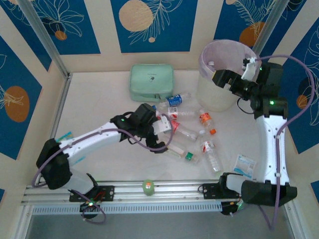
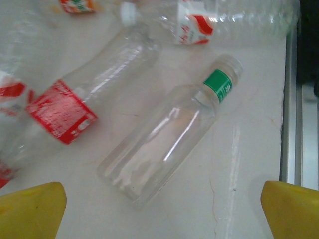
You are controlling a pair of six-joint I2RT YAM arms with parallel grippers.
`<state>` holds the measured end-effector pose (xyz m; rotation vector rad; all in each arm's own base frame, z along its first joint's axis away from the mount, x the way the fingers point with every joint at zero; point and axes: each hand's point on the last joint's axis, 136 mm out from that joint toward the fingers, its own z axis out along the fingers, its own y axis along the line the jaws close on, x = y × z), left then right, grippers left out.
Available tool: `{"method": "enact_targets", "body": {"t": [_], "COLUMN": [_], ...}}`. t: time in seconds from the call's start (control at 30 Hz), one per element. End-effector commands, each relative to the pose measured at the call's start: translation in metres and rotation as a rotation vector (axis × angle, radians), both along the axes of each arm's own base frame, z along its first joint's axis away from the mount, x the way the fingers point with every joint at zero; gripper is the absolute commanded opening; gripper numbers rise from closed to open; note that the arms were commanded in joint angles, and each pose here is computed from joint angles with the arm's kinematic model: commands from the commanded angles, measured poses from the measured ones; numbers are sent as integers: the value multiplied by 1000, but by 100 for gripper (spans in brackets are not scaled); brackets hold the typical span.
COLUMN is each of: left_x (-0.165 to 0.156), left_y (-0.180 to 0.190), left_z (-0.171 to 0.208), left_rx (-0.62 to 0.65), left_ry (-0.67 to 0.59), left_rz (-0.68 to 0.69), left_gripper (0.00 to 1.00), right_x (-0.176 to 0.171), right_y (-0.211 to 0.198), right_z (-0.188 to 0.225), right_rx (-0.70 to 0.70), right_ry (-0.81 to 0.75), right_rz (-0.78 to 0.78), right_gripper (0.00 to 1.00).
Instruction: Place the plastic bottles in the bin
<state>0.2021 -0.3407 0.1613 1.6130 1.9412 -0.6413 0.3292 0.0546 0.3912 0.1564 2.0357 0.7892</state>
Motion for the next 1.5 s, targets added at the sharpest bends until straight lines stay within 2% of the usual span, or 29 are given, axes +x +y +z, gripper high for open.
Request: {"method": "enact_targets", "body": {"t": [0.0, 0.2, 0.3, 0.8, 0.97, 1.2, 1.47], "left_x": [-9, -7, 0, 16, 10, 4, -11], "left_y": [-20, -40, -42, -47, -44, -33, -21], "left_z": [-12, -39, -54, -101, -107, -97, -63], "left_rx": [31, 84, 129, 241, 264, 279, 194], "left_ry": [-50, -43, -67, -76, -33, -19, -17], "left_rz": [-143, -198, -198, -212, -216, -194, -173], "left_gripper": [100, 100, 100, 100, 87, 67, 56], "right_x": [-23, -66, -77, -66, -69, -72, -65], "right_y": [11, 18, 17, 12, 13, 12, 16], "right_z": [9, 11, 11, -14, -23, -2, 4], "right_rx": [45, 39, 44, 89, 106, 127, 192], "right_ry": [-7, -40, -39, 15, 29, -20, -32], "right_rz": [40, 52, 50, 62, 68, 89, 116], "right_gripper": [99, 99, 99, 99, 99, 99, 100]}}
